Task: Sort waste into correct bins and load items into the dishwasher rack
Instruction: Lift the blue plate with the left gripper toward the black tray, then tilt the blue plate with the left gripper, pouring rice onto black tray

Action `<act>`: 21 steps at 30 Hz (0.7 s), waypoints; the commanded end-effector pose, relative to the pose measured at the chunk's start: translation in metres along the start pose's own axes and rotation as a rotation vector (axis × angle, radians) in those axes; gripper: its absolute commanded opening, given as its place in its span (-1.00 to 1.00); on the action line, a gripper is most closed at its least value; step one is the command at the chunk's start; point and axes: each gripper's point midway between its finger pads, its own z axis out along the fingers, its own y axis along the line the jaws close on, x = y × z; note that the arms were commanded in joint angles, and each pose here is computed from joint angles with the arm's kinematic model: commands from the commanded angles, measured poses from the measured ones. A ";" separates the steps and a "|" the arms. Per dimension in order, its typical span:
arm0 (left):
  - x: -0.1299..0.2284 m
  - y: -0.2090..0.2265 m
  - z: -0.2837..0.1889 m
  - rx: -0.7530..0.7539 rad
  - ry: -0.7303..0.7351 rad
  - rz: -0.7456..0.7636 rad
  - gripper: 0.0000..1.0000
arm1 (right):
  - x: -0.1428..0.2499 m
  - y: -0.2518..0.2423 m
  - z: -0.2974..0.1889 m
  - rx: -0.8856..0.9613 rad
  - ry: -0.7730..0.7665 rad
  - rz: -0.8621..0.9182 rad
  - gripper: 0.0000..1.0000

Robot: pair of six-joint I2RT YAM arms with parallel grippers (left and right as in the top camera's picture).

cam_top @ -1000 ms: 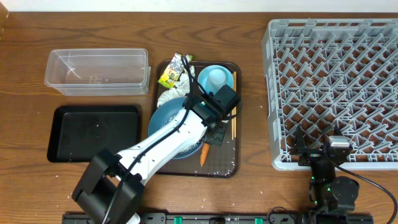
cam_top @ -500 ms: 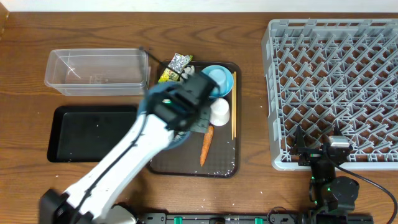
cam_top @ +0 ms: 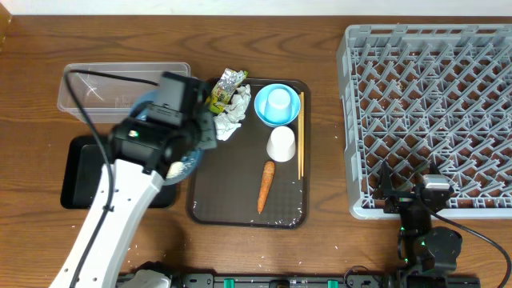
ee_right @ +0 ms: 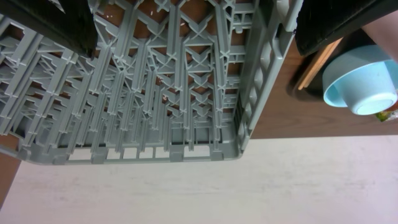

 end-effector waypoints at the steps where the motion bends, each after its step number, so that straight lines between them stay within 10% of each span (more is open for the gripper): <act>1: -0.017 0.011 -0.008 0.028 -0.035 -0.064 -0.88 | 0.000 -0.001 0.000 0.003 -0.001 0.004 0.99; 21: -0.045 0.070 -0.023 0.315 -0.048 -0.369 -0.88 | 0.000 -0.001 0.000 0.003 -0.001 0.004 0.99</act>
